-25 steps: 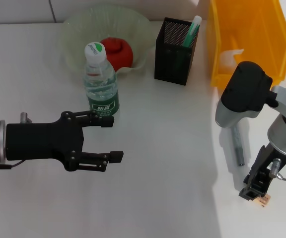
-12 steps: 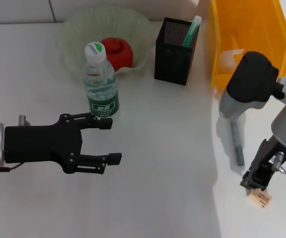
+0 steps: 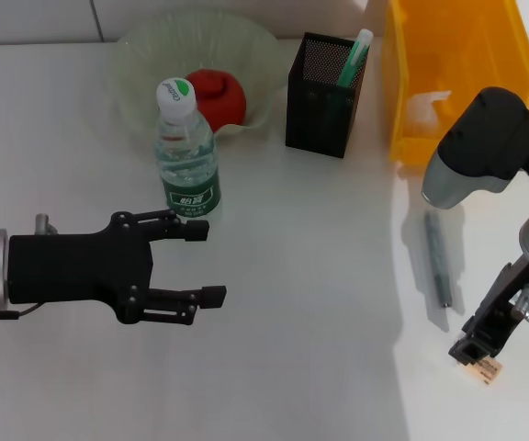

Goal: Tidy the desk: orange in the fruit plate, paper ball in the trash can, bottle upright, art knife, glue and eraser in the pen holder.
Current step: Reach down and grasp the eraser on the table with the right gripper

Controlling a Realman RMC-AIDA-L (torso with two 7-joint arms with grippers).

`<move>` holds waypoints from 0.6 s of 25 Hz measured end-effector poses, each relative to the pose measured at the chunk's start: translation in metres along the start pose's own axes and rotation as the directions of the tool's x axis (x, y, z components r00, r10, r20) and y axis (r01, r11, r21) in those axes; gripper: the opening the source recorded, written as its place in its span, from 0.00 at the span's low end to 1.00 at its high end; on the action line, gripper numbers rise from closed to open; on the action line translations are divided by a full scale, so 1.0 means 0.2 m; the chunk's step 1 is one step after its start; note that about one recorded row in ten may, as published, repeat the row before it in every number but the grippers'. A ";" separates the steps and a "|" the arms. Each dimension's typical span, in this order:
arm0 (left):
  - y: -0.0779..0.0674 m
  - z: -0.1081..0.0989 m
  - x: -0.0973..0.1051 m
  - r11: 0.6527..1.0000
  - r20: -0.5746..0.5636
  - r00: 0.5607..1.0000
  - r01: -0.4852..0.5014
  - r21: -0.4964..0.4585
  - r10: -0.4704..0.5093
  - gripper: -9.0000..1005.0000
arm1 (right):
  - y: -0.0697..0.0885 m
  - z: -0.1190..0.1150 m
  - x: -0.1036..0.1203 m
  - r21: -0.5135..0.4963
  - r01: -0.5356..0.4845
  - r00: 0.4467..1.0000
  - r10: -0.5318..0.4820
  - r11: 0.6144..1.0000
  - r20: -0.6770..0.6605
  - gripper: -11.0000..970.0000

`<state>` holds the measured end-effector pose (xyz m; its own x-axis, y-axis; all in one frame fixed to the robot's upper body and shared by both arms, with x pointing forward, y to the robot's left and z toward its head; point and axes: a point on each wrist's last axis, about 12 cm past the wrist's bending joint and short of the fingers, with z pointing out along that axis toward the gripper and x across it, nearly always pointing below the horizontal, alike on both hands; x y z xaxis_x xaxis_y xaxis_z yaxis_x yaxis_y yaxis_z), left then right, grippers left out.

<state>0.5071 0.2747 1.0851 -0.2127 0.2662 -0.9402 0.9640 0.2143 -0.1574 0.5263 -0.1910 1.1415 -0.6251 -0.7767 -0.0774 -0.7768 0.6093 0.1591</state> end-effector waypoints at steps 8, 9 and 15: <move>0.00 0.00 0.00 1.000 0.002 1.000 -0.003 0.001 0.003 0.86 | -0.01 0.03 0.05 0.004 -0.046 0.999 0.046 0.999 -0.028 0.34; 0.00 0.01 -0.01 1.000 0.003 1.000 -0.003 0.001 0.003 0.86 | -0.01 0.03 0.06 0.011 -0.051 0.998 0.051 0.999 -0.033 0.34; 0.02 0.01 -0.02 1.000 -0.001 1.000 -0.015 -0.002 0.015 0.86 | -0.03 0.03 0.07 0.025 -0.064 0.997 0.065 0.998 -0.038 0.34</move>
<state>0.5115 0.2725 1.0882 -0.1981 0.2703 -0.9422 0.9667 0.2125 -0.1423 0.5210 -0.2041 1.1328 -0.6706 -0.7413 -0.0293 -0.7371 0.6613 0.1391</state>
